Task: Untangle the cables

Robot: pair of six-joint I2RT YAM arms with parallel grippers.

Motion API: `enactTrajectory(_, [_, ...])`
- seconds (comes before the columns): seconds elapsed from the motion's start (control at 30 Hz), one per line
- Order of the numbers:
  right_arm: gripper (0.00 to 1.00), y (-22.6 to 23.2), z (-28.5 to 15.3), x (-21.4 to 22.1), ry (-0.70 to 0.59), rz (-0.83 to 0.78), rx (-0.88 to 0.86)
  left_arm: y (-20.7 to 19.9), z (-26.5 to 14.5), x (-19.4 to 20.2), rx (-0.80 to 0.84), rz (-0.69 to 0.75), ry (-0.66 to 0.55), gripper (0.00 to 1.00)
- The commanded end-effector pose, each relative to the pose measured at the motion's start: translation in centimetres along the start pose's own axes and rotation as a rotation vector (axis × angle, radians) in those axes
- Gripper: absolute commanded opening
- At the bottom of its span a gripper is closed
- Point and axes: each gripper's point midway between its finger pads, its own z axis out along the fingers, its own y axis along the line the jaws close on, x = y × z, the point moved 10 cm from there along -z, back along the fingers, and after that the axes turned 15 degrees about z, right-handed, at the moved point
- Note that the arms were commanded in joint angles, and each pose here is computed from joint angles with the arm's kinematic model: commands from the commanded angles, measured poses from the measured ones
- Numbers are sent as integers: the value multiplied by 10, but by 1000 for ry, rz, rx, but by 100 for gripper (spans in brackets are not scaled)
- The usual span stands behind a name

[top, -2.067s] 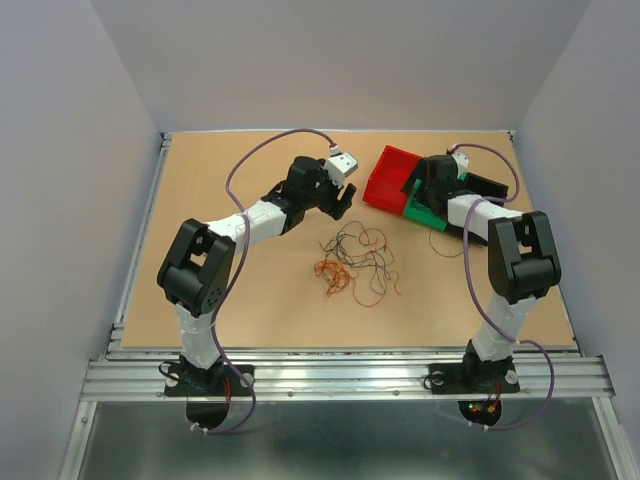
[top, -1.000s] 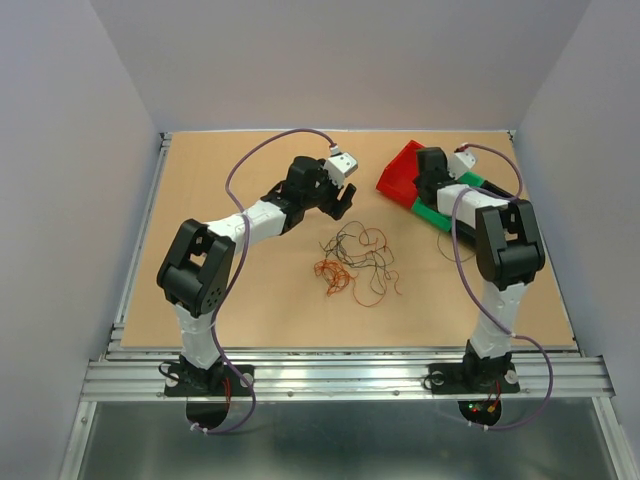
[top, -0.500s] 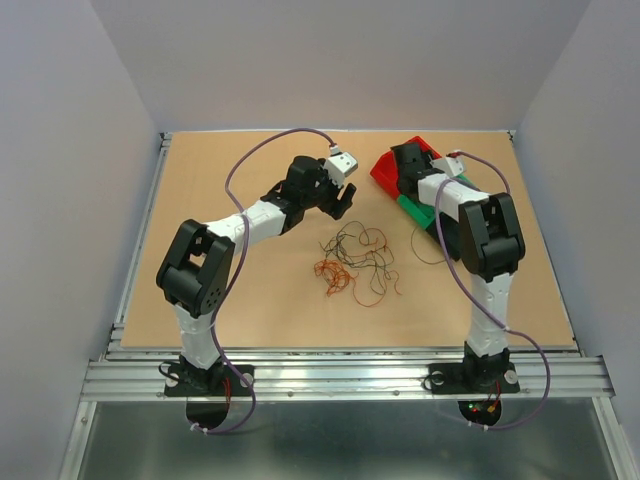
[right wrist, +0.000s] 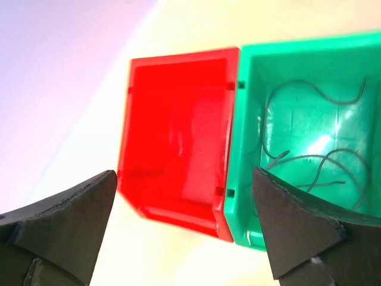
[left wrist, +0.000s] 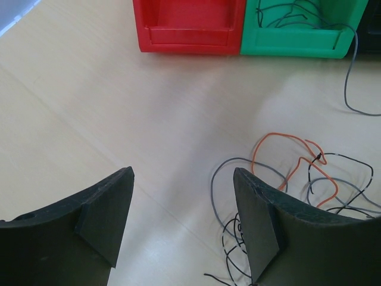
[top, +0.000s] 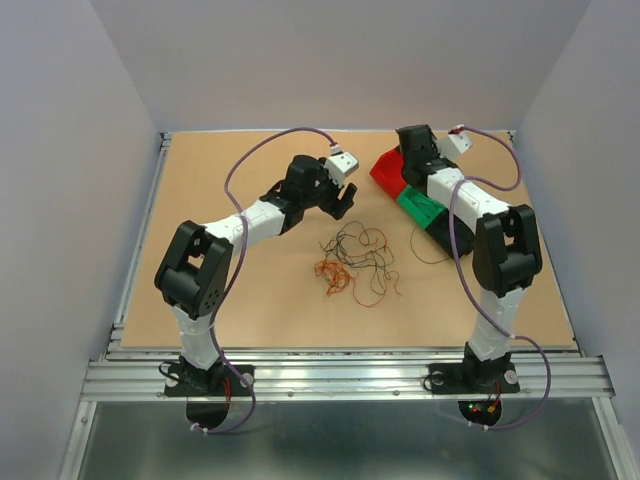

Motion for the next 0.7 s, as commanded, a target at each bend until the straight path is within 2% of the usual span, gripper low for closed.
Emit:
enactTrajectory(0.0, [100, 11, -27, -24, 42, -163, -89, -6, 4, -25, 48, 28, -80, 79])
enactTrajectory(0.1, [100, -5, -38, -34, 47, -270, -95, -24, 18, -32, 103, 16, -75, 79])
enactTrajectory(0.23, [100, -34, -54, -52, 13, -326, -69, -52, 36, -52, 179, 23, -90, 79])
enactTrajectory(0.4, [100, -55, -84, -80, -17, -256, -104, -102, 68, -61, 243, 80, -72, 77])
enactTrajectory(0.6, [100, -74, -107, -99, -45, -201, -145, -132, 97, -54, 348, 48, -26, 75])
enactTrajectory(0.67, [100, -81, -114, -106, -62, -181, -154, -141, 104, -48, 333, 46, 3, 75])
